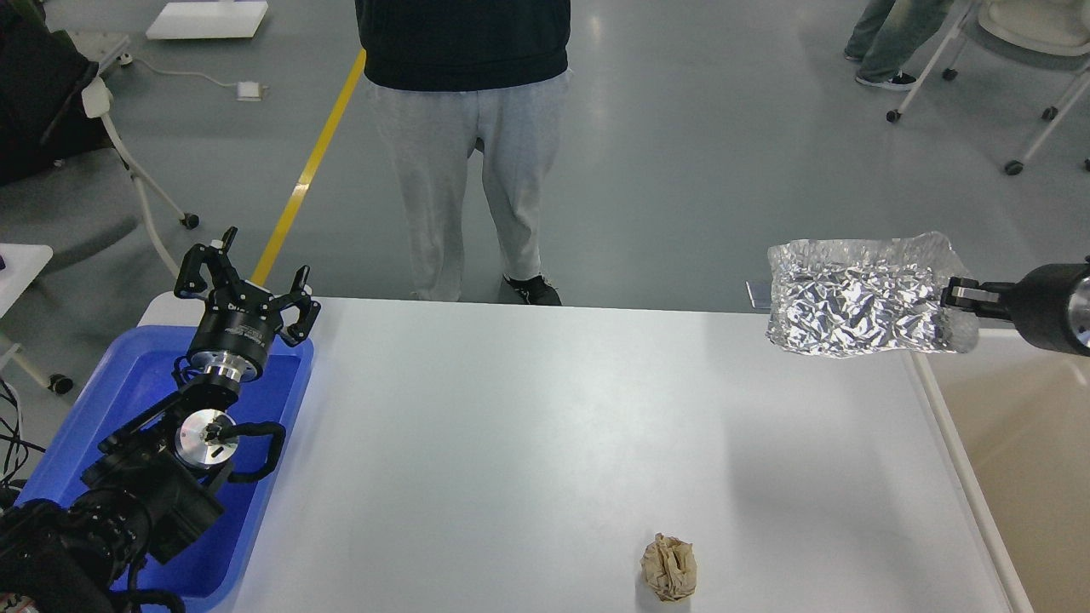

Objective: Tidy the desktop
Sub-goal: 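Lift the foil with the right gripper and carry it toward the white bin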

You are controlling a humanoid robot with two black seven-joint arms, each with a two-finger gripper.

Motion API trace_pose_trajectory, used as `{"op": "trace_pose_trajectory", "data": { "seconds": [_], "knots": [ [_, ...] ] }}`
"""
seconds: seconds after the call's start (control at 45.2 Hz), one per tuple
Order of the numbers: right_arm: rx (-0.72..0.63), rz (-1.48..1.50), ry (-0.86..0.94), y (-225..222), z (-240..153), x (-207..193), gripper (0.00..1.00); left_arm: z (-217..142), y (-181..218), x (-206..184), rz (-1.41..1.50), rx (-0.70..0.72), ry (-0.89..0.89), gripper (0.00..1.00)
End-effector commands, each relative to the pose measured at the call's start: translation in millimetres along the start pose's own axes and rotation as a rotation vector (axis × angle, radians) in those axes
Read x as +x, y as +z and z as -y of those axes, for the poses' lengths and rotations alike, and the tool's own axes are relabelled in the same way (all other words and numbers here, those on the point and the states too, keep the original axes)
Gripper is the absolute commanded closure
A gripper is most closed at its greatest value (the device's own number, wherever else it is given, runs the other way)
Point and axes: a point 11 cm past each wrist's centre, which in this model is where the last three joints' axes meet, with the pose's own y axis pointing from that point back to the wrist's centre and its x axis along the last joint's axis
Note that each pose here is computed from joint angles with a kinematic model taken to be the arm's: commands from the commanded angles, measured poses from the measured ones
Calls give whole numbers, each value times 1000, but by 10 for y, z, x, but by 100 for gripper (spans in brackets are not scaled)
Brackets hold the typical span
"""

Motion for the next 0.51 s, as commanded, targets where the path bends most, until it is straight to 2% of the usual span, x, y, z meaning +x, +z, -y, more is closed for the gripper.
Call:
{"op": "trace_pose_trajectory", "data": {
  "seconds": [0.0,0.177,0.487],
  "knots": [
    [5,-14,34,11,-301,330,100,-1,-2,0,1,1,0,0],
    [-14,-4,53,134,-483,379,100,5,3,-5,0,-1,-1,0],
    [-54,61,90,355,-540,422,100,-1,0,1,0,0,0,0]
  ]
}}
